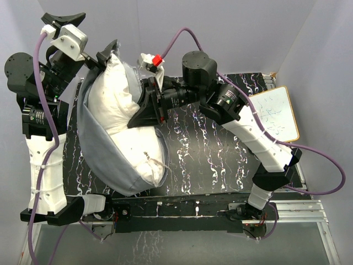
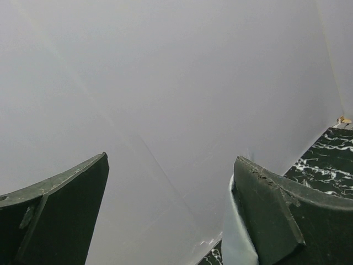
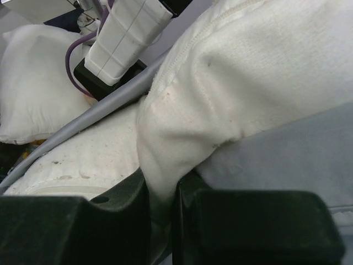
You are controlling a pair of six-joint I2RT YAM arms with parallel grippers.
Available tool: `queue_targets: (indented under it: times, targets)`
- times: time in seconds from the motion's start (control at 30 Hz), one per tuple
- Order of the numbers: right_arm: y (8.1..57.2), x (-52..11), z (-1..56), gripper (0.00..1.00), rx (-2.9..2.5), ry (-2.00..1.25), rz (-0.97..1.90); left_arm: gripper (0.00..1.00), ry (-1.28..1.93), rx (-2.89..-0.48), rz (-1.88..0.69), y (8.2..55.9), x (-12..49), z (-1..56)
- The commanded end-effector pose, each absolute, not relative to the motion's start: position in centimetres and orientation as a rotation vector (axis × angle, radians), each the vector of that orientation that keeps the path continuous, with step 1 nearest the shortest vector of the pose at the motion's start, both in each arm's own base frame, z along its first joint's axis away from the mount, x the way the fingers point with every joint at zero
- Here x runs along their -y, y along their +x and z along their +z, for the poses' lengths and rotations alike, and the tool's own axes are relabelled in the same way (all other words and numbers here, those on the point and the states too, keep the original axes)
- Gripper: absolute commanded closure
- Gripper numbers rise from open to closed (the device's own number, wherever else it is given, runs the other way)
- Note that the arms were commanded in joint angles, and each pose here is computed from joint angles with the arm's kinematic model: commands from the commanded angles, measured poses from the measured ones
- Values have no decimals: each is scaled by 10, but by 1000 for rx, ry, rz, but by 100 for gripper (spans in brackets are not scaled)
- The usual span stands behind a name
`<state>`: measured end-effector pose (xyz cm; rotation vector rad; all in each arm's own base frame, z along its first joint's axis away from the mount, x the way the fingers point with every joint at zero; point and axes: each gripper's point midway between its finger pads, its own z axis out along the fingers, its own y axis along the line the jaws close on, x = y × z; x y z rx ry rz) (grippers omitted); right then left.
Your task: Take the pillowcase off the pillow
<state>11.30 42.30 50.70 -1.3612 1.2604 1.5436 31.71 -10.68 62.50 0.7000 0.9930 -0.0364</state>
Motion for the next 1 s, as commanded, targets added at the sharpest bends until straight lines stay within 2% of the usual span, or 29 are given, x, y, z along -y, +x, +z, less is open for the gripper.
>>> queue_targets:
  times: [0.0,0.2,0.33,0.47,0.63,0.8,0.97]
  targets:
    - [99,-414,519,92,-1177,-1383,1513,7,668,-1095,102,348,87,603]
    - [94,-397,523,92,-1153,-1352,1474,10,716,-1359,180,365,68,540]
    - [97,-388,532,92,-1151,-1312,1423,13,675,-1437,228,364,54,529]
    - [116,-375,539,92,-1168,-1232,1348,15,602,-1434,318,357,35,543]
    - [156,-347,565,92,-1145,-1095,1280,3,539,-1331,394,334,22,584]
    - [202,-310,614,92,-1048,-993,1264,3,695,-1288,382,301,35,593]
    - [232,-289,653,92,-949,-911,1261,3,648,-1235,454,290,24,612]
